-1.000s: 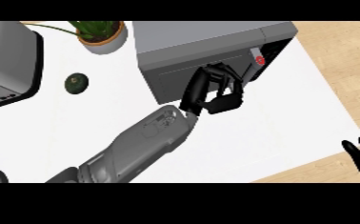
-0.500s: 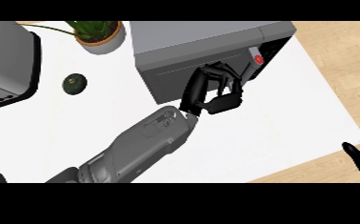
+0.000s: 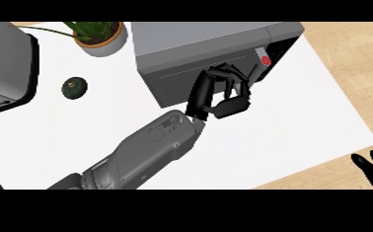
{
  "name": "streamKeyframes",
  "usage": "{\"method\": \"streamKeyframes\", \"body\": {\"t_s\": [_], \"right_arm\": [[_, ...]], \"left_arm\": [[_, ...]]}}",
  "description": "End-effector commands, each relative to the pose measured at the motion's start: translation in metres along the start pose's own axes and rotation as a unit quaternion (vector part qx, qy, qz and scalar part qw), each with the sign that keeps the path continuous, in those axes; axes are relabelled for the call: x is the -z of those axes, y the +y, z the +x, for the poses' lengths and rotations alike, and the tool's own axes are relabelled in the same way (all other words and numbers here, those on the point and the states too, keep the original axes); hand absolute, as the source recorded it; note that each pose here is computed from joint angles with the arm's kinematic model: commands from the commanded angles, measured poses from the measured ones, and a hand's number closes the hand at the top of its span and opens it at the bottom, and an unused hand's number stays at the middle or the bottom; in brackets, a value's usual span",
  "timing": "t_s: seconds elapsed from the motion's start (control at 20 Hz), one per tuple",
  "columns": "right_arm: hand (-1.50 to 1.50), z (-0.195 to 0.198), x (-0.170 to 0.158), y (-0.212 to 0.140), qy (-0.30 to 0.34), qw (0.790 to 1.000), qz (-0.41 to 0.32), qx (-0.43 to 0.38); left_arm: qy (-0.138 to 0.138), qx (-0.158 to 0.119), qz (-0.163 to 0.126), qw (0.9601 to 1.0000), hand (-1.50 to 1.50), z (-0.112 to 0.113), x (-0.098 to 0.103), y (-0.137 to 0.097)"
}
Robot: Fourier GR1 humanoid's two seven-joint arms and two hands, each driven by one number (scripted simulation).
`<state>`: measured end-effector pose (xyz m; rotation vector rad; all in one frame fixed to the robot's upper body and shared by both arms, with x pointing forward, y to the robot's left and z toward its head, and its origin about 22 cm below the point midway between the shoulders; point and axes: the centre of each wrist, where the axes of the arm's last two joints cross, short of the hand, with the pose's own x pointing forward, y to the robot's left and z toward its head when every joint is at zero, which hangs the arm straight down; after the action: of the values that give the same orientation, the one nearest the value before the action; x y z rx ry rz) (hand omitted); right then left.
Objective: Pick up the milk, place it into the microwave and close the microwave
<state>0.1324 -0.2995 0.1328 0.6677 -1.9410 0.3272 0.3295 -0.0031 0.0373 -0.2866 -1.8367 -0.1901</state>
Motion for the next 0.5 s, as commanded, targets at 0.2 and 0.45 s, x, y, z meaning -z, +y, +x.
{"method": "streamKeyframes", "body": {"t_s": [0.2,0.45], "right_arm": [[-1.50,0.0044,0.0032,0.0019,0.001,1.000,0.017,0.004],[-1.50,0.0074,0.0041,0.0007,0.002,1.000,0.024,0.001]], "left_arm": [[0.007,0.015,0.052,0.9985,1.50,-0.0036,0.0212,0.0192],[0.005,0.017,0.060,0.9980,1.50,-0.0040,0.0221,0.0196]]}}
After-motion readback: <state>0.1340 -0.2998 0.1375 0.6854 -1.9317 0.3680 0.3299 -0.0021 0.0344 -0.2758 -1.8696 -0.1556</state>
